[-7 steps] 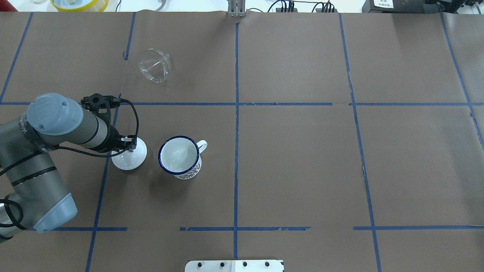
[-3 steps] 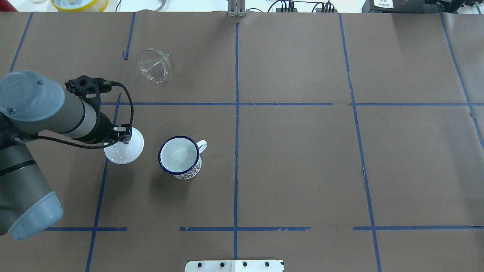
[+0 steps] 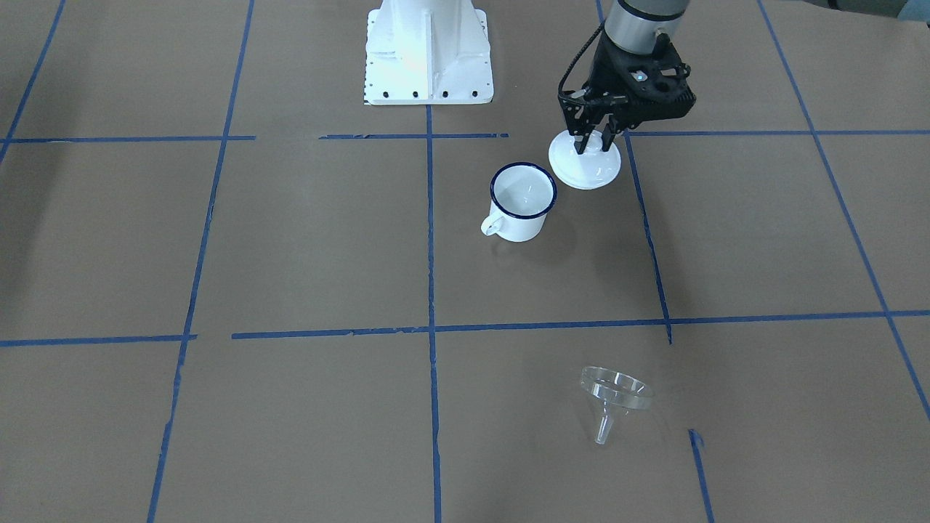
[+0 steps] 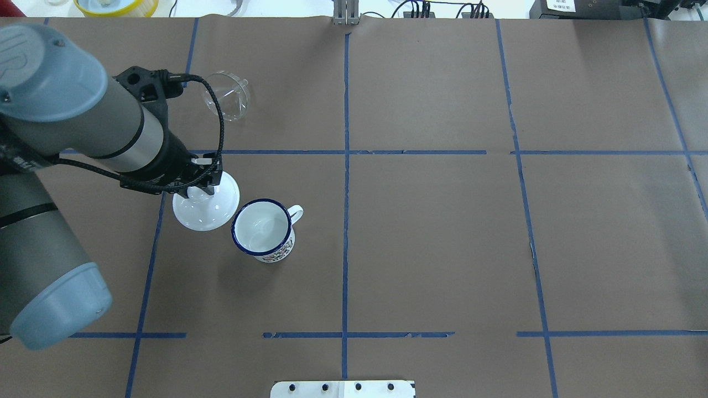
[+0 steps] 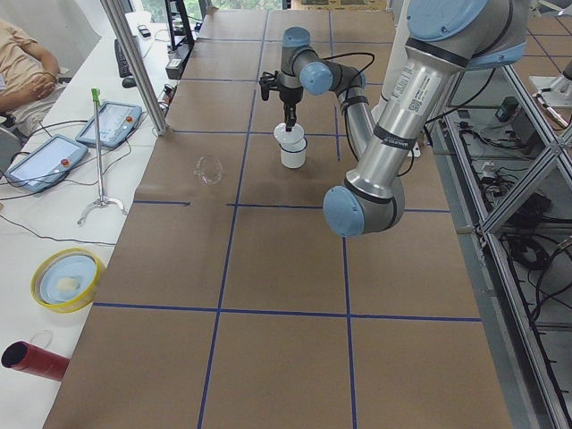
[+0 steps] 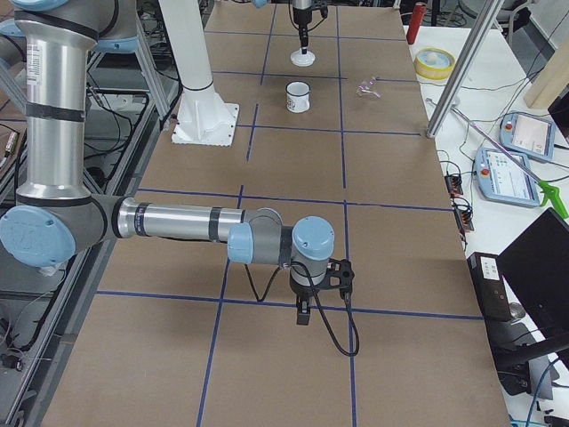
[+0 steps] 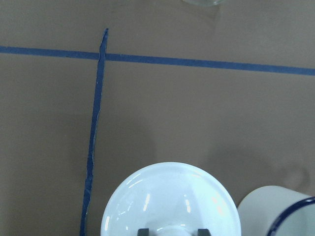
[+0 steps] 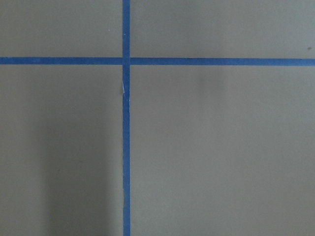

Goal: Remove funnel from cup
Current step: 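Carry the white funnel over the enamel mug and lower it in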

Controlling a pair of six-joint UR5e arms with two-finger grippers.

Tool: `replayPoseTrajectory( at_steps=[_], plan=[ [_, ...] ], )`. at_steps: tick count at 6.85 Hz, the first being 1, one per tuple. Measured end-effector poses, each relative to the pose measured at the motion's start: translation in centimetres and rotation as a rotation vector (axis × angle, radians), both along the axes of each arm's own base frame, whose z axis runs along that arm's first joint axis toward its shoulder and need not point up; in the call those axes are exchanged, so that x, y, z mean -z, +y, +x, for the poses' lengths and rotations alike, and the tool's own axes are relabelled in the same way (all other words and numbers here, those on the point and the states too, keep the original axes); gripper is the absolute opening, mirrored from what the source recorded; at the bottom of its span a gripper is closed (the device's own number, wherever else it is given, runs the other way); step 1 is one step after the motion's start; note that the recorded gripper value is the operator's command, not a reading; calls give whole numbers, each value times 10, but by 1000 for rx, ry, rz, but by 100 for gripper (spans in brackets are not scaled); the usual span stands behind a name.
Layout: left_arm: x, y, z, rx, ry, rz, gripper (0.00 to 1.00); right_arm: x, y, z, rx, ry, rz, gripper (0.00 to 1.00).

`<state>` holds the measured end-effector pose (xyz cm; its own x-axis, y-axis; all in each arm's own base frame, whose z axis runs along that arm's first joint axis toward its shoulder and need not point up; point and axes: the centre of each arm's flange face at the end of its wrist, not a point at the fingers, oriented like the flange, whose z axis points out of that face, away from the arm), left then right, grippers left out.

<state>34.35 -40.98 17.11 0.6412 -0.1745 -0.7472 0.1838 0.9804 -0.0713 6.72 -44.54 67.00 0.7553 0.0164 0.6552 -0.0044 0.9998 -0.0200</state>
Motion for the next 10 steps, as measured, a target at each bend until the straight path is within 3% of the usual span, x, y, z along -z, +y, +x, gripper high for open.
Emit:
replayPoseTrajectory(
  at_steps=[3,5,10],
  plan=[
    [12,-11,73,18,-7,-103,0,0,0,0,0,0,0,100],
    [-9,-14,107,25,-35,-105,0,0,0,0,0,0,0,100],
    [-21,-3,111,18,-41,-100,0,0,0,0,0,0,0,100]
  ],
)
